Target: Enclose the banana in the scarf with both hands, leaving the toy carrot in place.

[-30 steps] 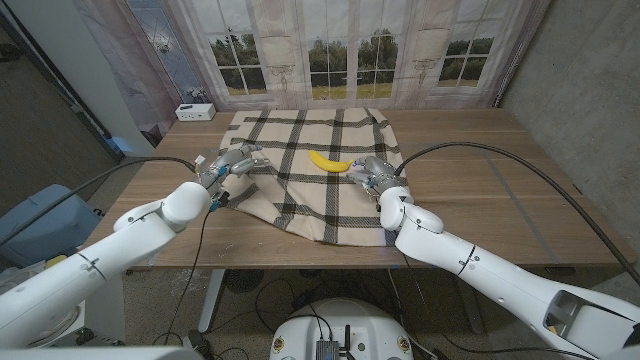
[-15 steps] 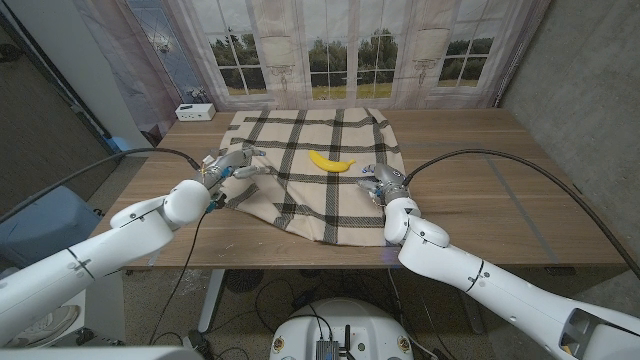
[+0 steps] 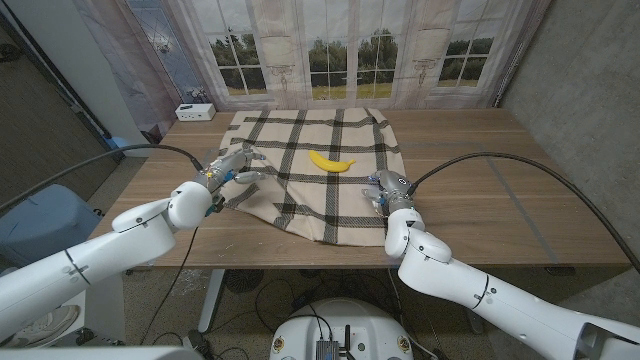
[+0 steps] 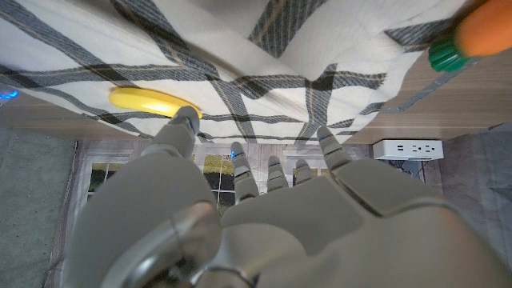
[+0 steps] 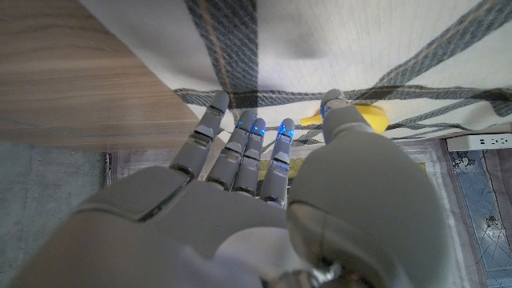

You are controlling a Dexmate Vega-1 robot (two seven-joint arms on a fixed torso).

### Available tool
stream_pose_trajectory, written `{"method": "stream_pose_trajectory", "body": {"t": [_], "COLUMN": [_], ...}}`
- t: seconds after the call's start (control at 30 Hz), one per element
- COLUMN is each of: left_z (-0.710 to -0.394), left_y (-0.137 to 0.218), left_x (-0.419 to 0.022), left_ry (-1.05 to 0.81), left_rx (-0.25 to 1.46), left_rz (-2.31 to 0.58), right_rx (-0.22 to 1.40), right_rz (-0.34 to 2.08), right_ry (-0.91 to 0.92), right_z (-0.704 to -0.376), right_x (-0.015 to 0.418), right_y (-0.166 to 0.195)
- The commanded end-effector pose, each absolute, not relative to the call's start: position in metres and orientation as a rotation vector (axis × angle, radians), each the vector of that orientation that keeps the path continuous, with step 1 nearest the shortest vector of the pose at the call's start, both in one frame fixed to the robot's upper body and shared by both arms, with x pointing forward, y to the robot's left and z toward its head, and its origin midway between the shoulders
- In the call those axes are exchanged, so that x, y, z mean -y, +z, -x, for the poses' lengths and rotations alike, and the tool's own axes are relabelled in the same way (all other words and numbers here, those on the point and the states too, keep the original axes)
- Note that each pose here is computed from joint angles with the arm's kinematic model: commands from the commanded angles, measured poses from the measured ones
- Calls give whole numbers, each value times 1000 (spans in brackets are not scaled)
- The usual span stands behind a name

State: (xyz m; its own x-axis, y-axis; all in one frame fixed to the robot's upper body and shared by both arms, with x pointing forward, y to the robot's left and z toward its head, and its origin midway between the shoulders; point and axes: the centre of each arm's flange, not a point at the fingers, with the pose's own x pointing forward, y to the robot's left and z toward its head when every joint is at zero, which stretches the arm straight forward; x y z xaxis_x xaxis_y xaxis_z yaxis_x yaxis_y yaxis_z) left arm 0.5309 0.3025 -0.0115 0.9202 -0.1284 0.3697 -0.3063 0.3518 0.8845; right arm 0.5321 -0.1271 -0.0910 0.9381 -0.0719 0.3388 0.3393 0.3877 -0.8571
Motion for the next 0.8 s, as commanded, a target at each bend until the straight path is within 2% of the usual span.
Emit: {"method": "stream_pose_trajectory", "body": {"t": [0.03,0.8], "left_z": [-527,-532], "left_y": [-11,-15], "left_x": [-301,-298], "left_ry": [138,94], "left_rx": [420,432], "left_rz": [-1273,-1288], "right_rx": [211,69], "right_rz": [1238,1396], "right_ry": [-310,-316], "right_z": [-508,-463], "right_x": [125,128], "right_y": [-98,-104]}}
